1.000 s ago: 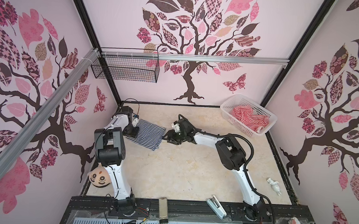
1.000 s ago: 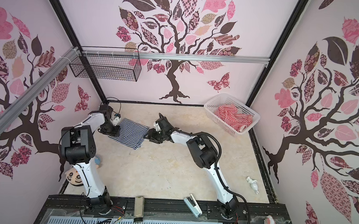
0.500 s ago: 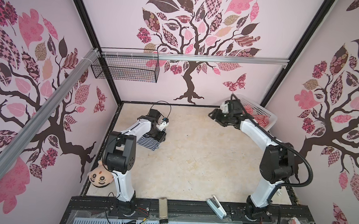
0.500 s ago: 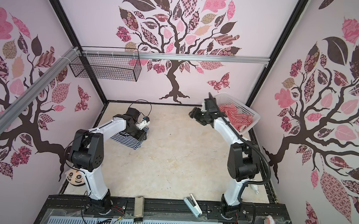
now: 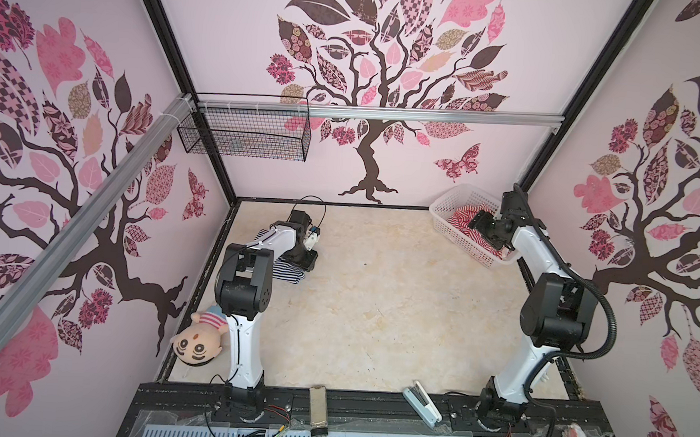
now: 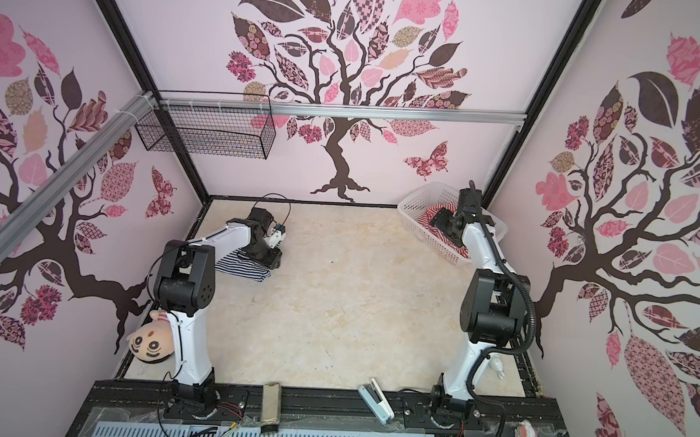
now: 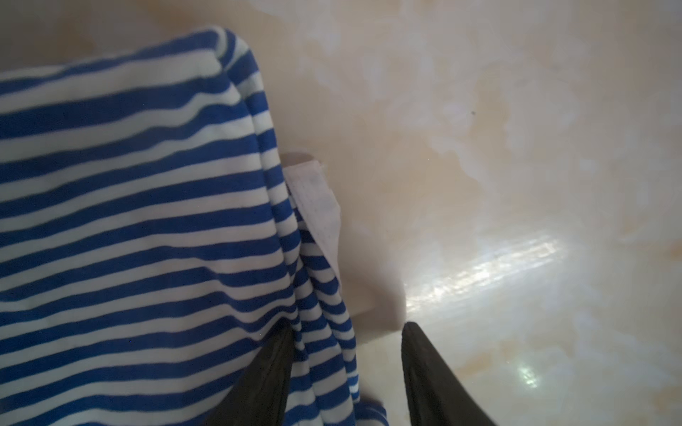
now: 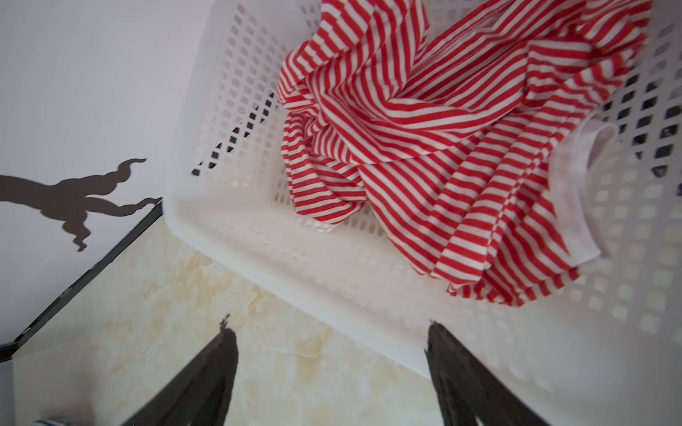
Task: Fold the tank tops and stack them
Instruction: 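Grasp the red striped garment in the basket with the right gripper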
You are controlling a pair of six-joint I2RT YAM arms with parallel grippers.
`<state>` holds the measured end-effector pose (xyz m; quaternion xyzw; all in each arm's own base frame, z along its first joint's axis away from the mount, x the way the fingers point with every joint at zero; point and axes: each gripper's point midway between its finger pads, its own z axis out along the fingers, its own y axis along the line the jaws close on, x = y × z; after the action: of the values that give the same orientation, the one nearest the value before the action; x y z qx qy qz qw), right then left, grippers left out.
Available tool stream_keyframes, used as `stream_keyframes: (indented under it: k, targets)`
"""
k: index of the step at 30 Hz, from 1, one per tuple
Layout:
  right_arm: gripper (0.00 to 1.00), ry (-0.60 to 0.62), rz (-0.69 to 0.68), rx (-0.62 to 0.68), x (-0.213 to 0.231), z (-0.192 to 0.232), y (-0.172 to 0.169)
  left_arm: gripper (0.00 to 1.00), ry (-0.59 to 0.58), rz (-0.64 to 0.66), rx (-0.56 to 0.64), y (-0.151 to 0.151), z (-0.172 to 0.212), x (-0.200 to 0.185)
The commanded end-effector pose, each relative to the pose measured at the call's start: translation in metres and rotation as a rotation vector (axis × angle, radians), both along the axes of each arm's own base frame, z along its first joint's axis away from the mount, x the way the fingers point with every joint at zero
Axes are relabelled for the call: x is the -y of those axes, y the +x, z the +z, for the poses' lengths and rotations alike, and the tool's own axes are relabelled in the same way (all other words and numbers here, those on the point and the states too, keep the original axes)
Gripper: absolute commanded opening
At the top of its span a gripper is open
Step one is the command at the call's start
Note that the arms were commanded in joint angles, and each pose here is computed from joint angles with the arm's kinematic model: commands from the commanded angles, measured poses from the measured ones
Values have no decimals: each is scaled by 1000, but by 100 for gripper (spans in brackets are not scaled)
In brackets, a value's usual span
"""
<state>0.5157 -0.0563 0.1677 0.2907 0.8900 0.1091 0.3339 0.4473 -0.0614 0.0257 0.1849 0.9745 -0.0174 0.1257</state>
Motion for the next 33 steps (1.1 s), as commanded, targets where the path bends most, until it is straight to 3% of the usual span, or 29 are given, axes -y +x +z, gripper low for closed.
stream_keyframes:
  k: [1,9,13,15,21,27,33]
  targets:
    - [83,-95,-62,-61,28,-14,2,52,32,78,-35,0,-4,-23]
    - [84,-197,-122,-205,63,-50,17,52,-54,21,8,-20,32,-2]
    - [85,-206,-125,-210,65,-61,22,52,-88,-24,47,-39,53,14]
    - [90,-221,-137,-208,71,-63,28,52,-120,-42,46,-50,59,23]
    - [98,-216,-180,-231,93,-73,56,52,-160,-90,15,-91,62,39]
    - [98,-245,-215,-257,111,-99,75,52,-149,-77,12,-113,62,33]
    - [93,-192,-187,-258,113,-120,84,52,-146,-69,7,-120,60,31]
